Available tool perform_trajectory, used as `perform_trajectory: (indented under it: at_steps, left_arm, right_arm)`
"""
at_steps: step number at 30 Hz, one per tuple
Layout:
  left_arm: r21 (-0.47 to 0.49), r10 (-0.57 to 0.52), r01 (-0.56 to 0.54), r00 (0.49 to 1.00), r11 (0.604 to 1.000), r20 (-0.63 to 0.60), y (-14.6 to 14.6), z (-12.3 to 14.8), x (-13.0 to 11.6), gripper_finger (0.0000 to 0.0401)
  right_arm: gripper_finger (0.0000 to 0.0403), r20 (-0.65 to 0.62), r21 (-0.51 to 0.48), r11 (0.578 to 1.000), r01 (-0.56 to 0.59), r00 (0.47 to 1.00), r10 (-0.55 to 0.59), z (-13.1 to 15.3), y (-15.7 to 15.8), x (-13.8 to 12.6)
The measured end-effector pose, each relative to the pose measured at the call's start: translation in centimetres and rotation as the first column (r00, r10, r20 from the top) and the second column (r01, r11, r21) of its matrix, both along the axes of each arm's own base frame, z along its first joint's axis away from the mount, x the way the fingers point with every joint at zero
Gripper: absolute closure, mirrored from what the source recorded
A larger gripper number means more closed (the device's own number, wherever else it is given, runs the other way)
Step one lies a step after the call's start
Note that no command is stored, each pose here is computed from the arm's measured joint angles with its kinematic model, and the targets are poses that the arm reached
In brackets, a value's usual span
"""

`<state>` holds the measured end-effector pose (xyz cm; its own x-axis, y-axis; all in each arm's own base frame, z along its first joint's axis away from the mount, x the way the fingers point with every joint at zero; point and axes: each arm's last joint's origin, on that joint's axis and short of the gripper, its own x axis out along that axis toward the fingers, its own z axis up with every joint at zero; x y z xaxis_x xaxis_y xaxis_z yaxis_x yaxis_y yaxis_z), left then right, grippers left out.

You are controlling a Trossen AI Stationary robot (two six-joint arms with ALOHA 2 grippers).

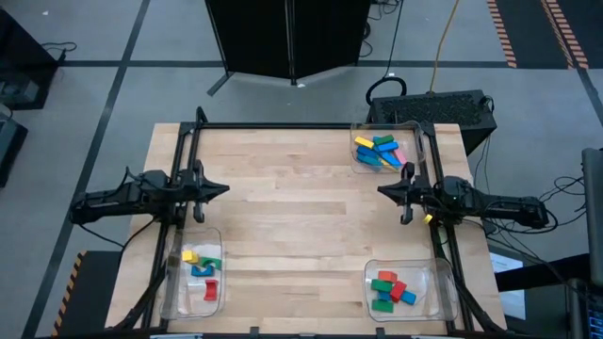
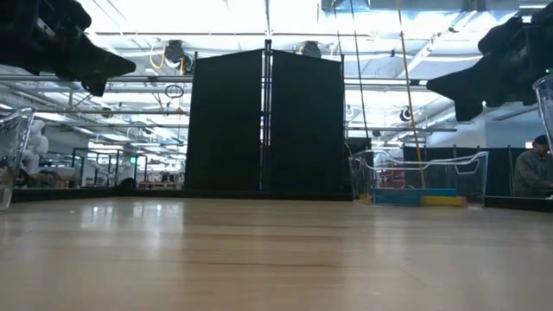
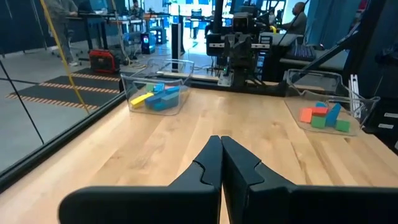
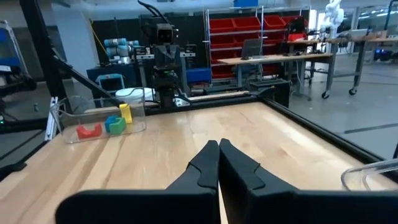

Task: Sort blocks by size
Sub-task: Return to Home Position

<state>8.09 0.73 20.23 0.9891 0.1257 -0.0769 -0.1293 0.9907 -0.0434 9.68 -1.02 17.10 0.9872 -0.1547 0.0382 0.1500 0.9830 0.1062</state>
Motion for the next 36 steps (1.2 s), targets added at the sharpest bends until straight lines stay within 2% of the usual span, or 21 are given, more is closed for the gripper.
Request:
perform_trajectory:
  at_steps: [6, 11, 16, 19, 25, 36]
  left_arm:
    - [-0.018, 0.002, -0.002, 1.000, 1.000, 0.005, 0.0, -0.3, 0.2, 0.0400]
    - [-0.063, 0.005, 0.000, 0.997, 0.998, 0.079, 0.1, -1.8, 1.0, 0.0400]
    - [-0.102, -0.025, 0.031, 0.998, 0.994, 0.062, 0.0, -3.1, 1.4, 0.0400]
    - [-0.101, -0.069, 0.075, 0.996, 0.992, 0.065, -0.3, -3.1, 1.4, 0.0400]
    - [-0.057, -0.065, 0.072, 0.991, 0.996, 0.116, -0.6, -3.4, 1.6, 0.0400]
    - [-0.033, -0.057, 0.061, 0.992, 0.998, 0.111, -0.5, -3.4, 1.6, 0.0400]
  right_arm:
    - [0.0403, 0.005, -0.002, 1.000, -0.001, 1.000, 0.001, 0.0, 0.0, -0.1]
    - [0.0403, 0.006, 0.015, 1.000, -0.003, 1.000, 0.003, 0.0, 0.0, -0.1]
    - [0.0403, -0.012, 0.034, 0.998, -0.043, 0.999, 0.043, -0.1, 0.2, 0.1]
    - [0.0403, -0.030, 0.032, 0.997, -0.067, 0.997, 0.068, -0.3, 0.5, 0.2]
    - [0.0403, -0.036, 0.037, 0.995, -0.089, 0.995, 0.090, -0.3, 0.9, 0.3]
    - [0.0403, -0.028, 0.017, 0.997, -0.077, 0.997, 0.078, -0.2, 1.3, 0.3]
